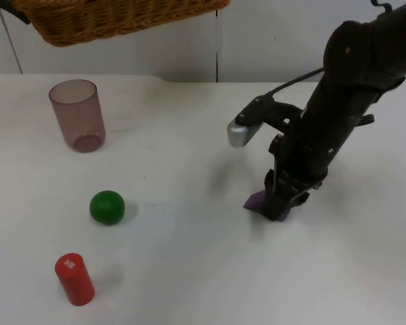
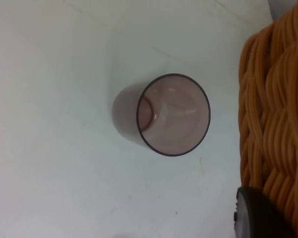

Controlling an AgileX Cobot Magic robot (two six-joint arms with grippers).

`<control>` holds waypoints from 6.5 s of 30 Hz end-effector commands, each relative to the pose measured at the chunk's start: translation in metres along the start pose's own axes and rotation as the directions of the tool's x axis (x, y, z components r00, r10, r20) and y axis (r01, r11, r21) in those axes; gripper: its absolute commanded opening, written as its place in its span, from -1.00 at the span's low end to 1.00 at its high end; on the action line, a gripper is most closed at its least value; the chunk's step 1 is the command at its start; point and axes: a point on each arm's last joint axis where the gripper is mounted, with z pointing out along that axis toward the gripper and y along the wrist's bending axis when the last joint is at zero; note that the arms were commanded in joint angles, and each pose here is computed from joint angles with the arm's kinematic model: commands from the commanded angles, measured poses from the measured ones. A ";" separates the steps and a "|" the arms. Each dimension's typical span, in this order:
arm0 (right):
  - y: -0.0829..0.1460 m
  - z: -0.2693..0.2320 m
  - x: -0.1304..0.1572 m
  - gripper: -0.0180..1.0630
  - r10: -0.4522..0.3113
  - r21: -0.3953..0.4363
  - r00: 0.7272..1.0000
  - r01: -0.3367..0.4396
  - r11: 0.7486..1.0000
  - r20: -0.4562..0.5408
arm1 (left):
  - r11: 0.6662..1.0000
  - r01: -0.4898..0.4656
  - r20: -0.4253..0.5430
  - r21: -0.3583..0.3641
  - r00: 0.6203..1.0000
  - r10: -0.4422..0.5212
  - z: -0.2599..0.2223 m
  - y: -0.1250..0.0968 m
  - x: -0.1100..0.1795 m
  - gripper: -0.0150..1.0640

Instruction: Pick up the basket with the left hand and place the triangular block into the basket with the right hand.

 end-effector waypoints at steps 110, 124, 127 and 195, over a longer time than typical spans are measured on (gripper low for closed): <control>0.115 -0.465 0.121 0.97 0.052 0.362 0.514 -0.668 0.651 0.856 | 0.886 -0.375 -0.167 0.273 0.888 0.427 0.110 -0.055 0.149 -0.98; 0.115 -0.463 0.123 0.97 0.066 0.374 0.539 -0.662 0.650 0.840 | 0.900 -0.391 -0.169 0.193 0.890 0.423 0.168 -0.031 0.150 -0.98; 0.115 -0.463 0.123 0.97 0.066 0.379 0.545 -0.660 0.648 0.836 | 0.907 -0.380 -0.177 0.180 0.895 0.410 0.172 -0.019 0.138 -0.98; 0.116 -0.460 0.124 0.97 0.076 0.389 0.569 -0.647 0.656 0.819 | 0.737 -0.676 0.122 0.001 0.731 0.671 0.018 -0.019 0.101 0.97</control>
